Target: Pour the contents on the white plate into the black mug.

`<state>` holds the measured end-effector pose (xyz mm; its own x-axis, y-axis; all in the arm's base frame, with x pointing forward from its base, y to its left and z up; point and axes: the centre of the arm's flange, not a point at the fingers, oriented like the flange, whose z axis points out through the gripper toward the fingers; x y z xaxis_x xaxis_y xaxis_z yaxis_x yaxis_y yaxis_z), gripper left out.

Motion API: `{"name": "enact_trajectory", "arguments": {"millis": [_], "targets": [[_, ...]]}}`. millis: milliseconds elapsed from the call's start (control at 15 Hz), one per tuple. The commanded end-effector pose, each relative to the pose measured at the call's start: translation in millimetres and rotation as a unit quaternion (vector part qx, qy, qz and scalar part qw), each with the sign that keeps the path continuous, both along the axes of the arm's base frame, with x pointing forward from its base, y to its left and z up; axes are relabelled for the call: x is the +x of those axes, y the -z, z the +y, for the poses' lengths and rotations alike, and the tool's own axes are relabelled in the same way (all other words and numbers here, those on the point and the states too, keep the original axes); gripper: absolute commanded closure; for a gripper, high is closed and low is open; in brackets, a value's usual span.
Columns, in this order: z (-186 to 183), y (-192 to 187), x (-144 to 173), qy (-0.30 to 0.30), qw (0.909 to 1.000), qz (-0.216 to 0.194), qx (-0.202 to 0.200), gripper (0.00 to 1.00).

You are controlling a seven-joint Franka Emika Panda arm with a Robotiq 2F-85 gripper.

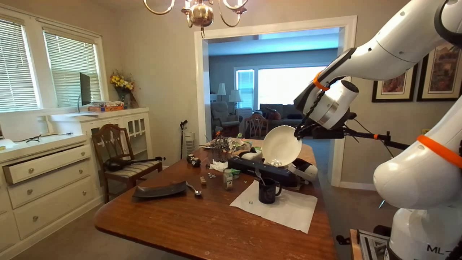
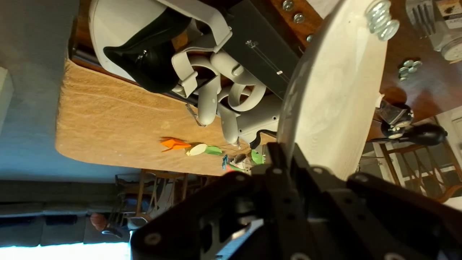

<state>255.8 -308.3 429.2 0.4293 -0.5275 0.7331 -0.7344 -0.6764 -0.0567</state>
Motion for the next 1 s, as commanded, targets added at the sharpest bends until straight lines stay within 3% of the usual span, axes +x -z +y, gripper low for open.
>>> {"name": "enact_trajectory", "arguments": {"millis": [0,200,400,800,933], "targets": [[23,-28,-8,-0.002,0.9998,-0.009,-0.016,0.98],[12,-29,-13,-0.018,0.9987,-0.034,0.032,0.98],[2,-29,-25,-0.051,0.9912,-0.067,0.102,0.98],[-20,-36,-41,-0.115,0.9703,-0.119,0.176,0.98],[-32,-26,-36,-0.129,0.9594,-0.146,0.204,0.98]]}}
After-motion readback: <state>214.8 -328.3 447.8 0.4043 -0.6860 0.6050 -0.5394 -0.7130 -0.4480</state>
